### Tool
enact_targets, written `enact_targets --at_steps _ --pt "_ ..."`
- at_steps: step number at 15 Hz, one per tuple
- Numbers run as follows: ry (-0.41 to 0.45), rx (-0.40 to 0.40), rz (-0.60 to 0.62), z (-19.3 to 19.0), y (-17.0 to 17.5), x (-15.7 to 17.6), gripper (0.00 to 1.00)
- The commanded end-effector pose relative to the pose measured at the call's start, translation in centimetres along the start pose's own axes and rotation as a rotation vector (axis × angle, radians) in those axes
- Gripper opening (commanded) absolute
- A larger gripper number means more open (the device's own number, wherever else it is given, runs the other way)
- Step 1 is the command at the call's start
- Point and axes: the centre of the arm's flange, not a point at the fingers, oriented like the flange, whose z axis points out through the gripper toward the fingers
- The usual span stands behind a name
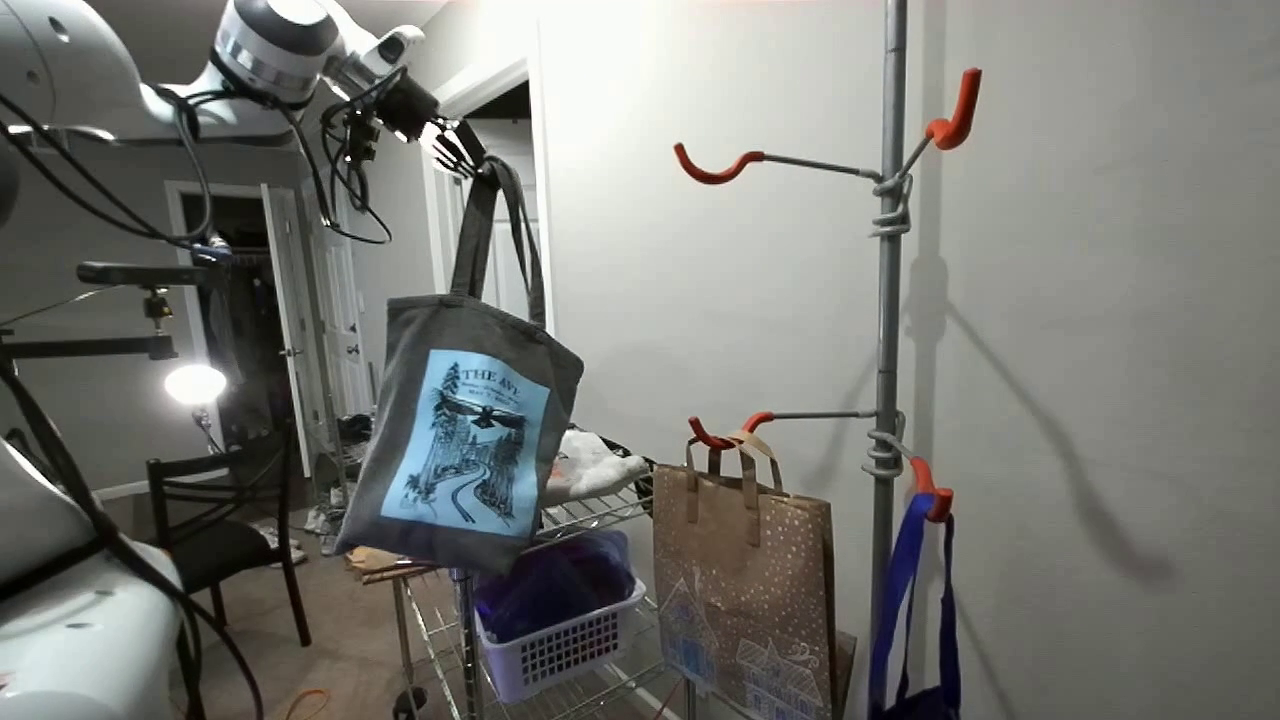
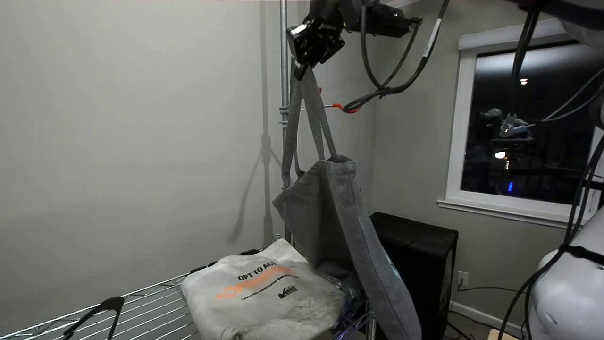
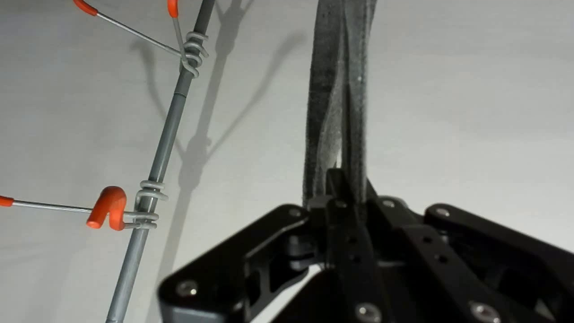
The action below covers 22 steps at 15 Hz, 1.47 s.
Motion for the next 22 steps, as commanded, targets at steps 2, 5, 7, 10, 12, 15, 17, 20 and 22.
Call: enact_targets --at_steps 2,5,7,10,12,15,17,20,22 --pt "0.053 0.009 0.054 1.5 -3.9 2.7 0.04" --pt "0.087 0.025 0.072 2.3 -5.7 3.4 0.04" --pt "0.123 0.037 0.090 2.8 -6.6 3.7 0.04" --pt "0.188 0.029 0.102 5.6 -8.1 4.4 0.04" --pt "0.219 0.026 0.109 7.0 -9.0 5.0 0.04" --pt "0.217 0.048 0.117 8.9 -10.3 5.2 0.04" --pt "0.154 0.069 0.136 10.5 -11.1 4.7 0.04" --pt "0.136 0.069 0.150 11.6 -11.8 4.2 0.04" --pt "0.132 0.067 0.156 12.3 -11.9 4.1 0.04"
